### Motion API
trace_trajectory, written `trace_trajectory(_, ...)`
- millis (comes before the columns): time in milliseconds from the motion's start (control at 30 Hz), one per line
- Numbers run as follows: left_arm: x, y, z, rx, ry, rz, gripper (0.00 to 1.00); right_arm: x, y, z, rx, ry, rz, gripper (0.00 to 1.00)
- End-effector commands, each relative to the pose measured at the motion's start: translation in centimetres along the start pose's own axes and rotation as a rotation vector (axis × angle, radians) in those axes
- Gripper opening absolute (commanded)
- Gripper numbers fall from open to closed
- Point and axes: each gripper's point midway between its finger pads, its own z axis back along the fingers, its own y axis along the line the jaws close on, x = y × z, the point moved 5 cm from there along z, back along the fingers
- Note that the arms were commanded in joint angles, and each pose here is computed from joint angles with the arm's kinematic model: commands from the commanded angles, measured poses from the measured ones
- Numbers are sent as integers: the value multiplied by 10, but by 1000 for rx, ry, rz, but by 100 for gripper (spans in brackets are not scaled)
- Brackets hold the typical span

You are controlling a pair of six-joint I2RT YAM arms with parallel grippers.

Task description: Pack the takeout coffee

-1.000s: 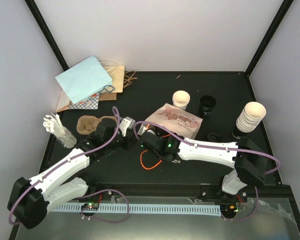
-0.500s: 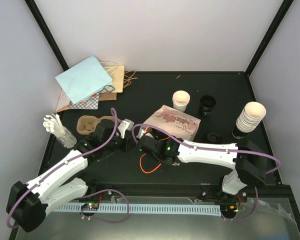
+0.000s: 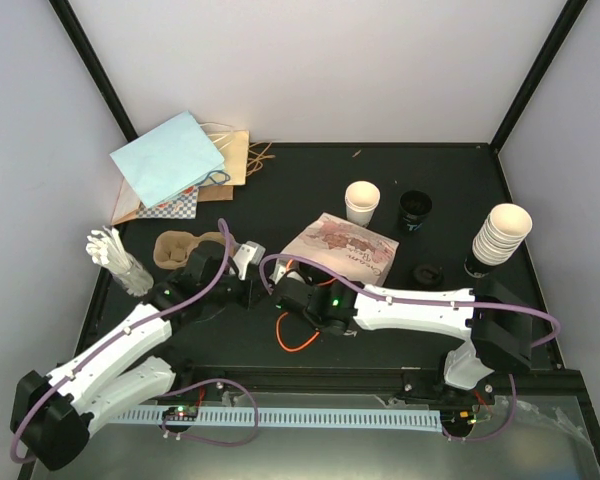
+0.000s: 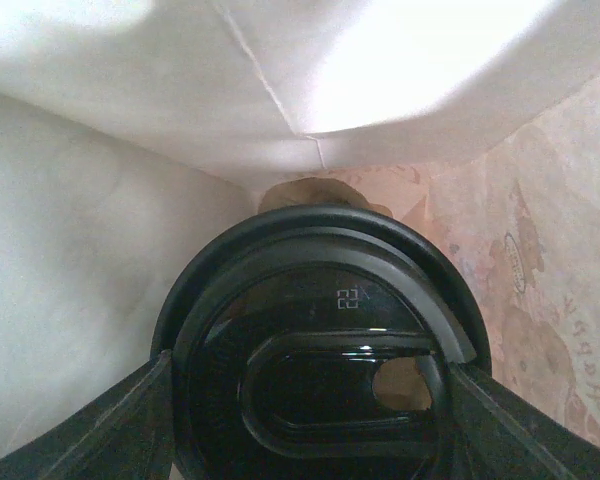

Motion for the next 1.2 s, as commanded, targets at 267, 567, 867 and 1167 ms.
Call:
trace_trajectory(267, 7, -18, 13, -52, 3, 14, 2, 21, -1, 3, 22, -117, -40, 47)
trace_trajectory(567, 11, -26, 19, -81, 11, 36, 2, 16, -3, -14, -21, -101, -27, 47)
trace_trajectory(867, 10, -29, 19, -92, 36, 51, 2, 11, -13, -27, -77, -79, -26, 47)
trace_trajectory(1167, 13, -32, 22, -97, 43, 58, 2, 7, -15, -33, -68, -62, -37, 47)
